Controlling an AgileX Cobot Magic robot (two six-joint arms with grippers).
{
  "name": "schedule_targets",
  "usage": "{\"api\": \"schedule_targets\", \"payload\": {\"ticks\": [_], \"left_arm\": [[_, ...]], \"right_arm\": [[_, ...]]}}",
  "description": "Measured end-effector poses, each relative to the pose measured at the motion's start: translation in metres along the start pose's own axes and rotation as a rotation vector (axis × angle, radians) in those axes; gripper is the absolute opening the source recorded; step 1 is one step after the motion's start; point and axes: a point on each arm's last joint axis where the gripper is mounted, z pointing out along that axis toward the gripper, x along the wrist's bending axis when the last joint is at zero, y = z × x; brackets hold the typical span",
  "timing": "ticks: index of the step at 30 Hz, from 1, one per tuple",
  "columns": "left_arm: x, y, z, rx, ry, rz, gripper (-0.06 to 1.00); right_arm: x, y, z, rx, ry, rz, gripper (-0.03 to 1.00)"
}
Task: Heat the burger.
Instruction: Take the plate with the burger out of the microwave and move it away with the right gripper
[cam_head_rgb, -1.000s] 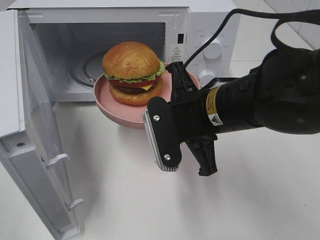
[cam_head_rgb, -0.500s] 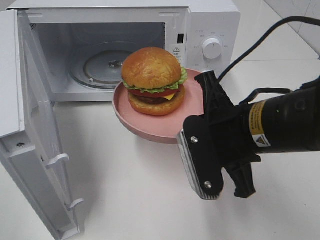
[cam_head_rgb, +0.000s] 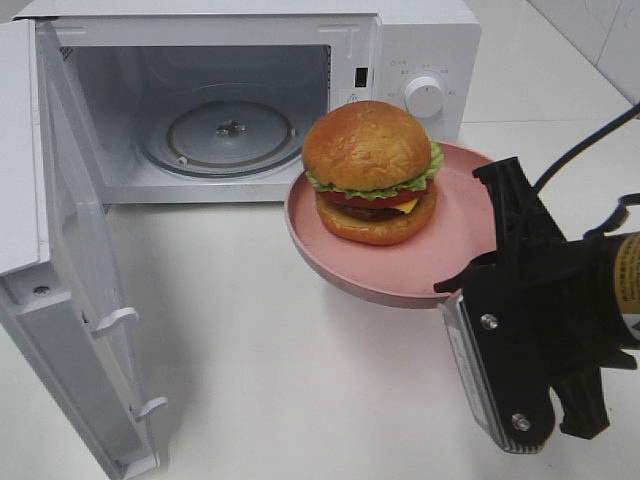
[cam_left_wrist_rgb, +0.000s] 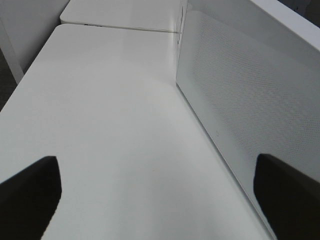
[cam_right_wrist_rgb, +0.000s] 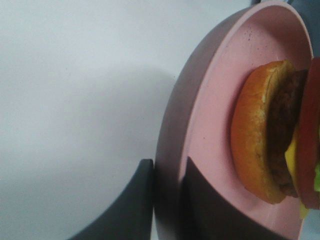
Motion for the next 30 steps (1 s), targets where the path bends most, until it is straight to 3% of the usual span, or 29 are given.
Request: {"api": "schedule_targets", "payload": {"ticks": [10,21,30], "left_arm": [[0.0,0.0,0.0,0.0,0.0,0.0,0.99],[0.0,0.0,0.0,0.0,0.0,0.0,0.99],[0.0,0.0,0.0,0.0,0.0,0.0,0.99]], "right_arm": [[0.017,-0.015,-0.025,0.074,-0.02,0.089,0.1],[0.027,-0.036,-0.05,0.251,-0.039,0.24,0.1],[0.036,-0.048,-0.056,0.4,0.023,0.321,0.1]]}}
